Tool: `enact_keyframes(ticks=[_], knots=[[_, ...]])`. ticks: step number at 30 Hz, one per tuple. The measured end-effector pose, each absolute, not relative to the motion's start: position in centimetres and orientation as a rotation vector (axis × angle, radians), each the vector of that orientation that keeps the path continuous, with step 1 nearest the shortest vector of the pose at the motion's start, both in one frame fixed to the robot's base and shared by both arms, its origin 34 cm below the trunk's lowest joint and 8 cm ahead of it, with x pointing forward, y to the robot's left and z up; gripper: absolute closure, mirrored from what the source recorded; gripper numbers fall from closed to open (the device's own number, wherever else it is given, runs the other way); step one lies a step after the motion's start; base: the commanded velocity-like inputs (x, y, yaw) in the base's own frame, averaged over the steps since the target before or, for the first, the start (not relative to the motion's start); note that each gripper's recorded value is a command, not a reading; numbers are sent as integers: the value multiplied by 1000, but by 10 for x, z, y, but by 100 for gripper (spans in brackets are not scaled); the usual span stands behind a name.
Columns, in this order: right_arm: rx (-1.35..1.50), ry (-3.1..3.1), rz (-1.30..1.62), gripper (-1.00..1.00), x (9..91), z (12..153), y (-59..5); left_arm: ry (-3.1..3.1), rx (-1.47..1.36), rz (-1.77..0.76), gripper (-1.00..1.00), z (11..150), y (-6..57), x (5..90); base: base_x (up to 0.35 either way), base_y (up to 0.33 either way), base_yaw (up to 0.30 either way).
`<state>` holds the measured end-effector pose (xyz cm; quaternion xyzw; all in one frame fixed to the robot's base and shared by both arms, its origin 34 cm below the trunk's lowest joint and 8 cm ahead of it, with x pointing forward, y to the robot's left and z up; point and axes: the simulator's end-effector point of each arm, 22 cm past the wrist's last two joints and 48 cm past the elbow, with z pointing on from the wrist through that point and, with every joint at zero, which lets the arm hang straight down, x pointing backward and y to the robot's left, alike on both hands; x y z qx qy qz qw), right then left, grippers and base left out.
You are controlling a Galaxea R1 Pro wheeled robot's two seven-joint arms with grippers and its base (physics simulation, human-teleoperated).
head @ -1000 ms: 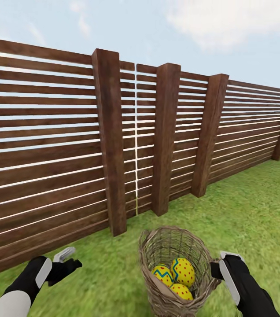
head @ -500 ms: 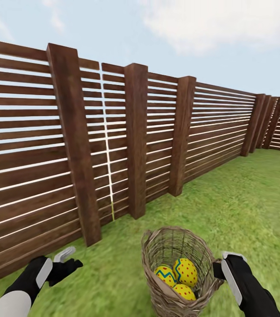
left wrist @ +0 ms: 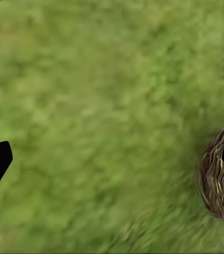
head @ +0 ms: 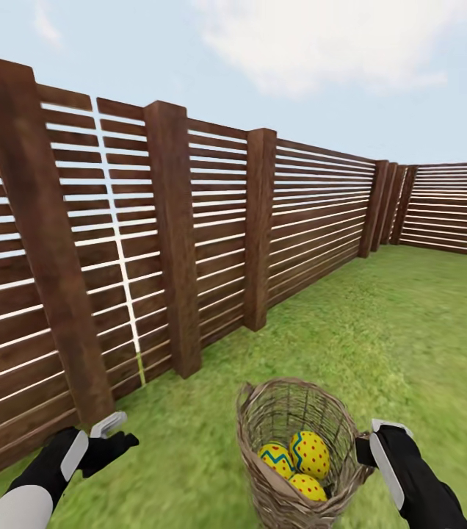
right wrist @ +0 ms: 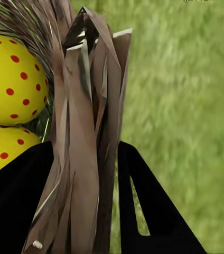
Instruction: Take the three Easter eggs out of the wicker basket on the lawn in the garden, then place them on the lawn next to a single tree (choose any tree) so that all three eggs are next to the same tree and none are left in the basket.
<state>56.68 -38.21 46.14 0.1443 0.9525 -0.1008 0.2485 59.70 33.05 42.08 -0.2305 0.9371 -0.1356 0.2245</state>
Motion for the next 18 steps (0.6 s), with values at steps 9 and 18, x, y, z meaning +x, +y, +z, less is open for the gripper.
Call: enact_keyframes(ticks=[9, 18], knots=[[442, 2589, -273, 100, 564, 462, -392, 2584, -633, -376, -100, 422, 330, 597, 205, -254, -213], [443, 2588, -271, 100, 564, 463, -391, 2584, -631, -383, -100, 422, 325, 598, 220, -249, -192]])
